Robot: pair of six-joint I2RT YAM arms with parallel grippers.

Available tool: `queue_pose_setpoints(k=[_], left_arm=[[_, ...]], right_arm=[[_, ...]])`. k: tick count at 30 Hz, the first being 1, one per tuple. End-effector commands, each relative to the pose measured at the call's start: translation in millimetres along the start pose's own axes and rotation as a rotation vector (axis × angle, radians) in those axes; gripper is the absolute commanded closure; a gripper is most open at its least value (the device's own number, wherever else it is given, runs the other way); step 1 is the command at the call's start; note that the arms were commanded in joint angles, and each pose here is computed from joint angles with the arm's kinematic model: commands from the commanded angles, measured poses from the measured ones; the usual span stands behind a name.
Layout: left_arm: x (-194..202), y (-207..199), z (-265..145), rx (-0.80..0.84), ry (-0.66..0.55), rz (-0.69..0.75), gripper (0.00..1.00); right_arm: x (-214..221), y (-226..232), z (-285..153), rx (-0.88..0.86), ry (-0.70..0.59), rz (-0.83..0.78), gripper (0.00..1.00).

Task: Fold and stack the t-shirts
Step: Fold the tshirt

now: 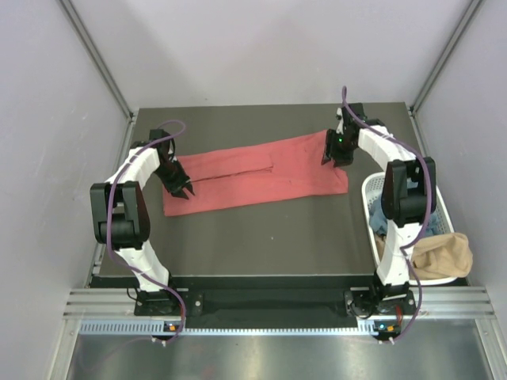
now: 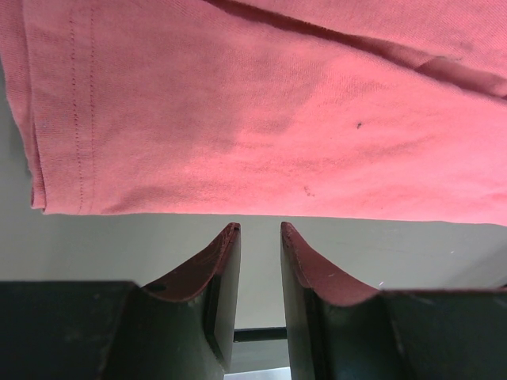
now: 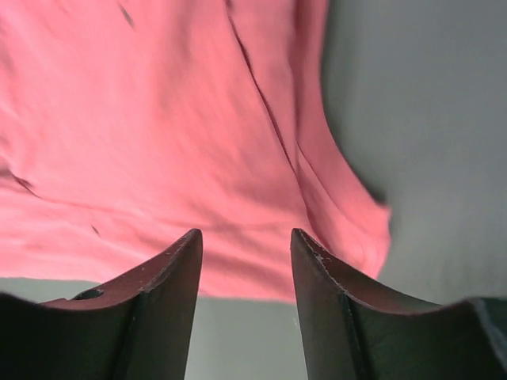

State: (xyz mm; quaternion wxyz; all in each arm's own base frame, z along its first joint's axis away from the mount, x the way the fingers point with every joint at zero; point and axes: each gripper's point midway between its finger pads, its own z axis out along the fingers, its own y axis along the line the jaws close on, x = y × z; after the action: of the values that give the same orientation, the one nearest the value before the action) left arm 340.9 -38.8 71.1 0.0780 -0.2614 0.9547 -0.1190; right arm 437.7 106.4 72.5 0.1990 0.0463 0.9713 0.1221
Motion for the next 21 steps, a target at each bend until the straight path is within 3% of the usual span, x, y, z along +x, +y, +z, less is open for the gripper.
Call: queue_pose_setpoints(k=[1, 10, 21], left_arm=[[-2.1, -0.5, -1.4, 0.004, 0.005, 0.004, 0.68], [4.2, 3.5, -1.2, -0.001, 0.011, 0.007, 0.68], [1.8, 6.3, -4.0, -0.009, 0.004, 0.015, 0.68]], right_arm=[[-42.6, 20.2, 0.2, -0.089, -0.101, -0.035, 0.52], [-78.3, 34.6, 18.9, -0.131, -0.126, 0.006, 0.66], [-66.3, 18.1, 22.0, -0.062, -0.098, -0.031, 0.59]])
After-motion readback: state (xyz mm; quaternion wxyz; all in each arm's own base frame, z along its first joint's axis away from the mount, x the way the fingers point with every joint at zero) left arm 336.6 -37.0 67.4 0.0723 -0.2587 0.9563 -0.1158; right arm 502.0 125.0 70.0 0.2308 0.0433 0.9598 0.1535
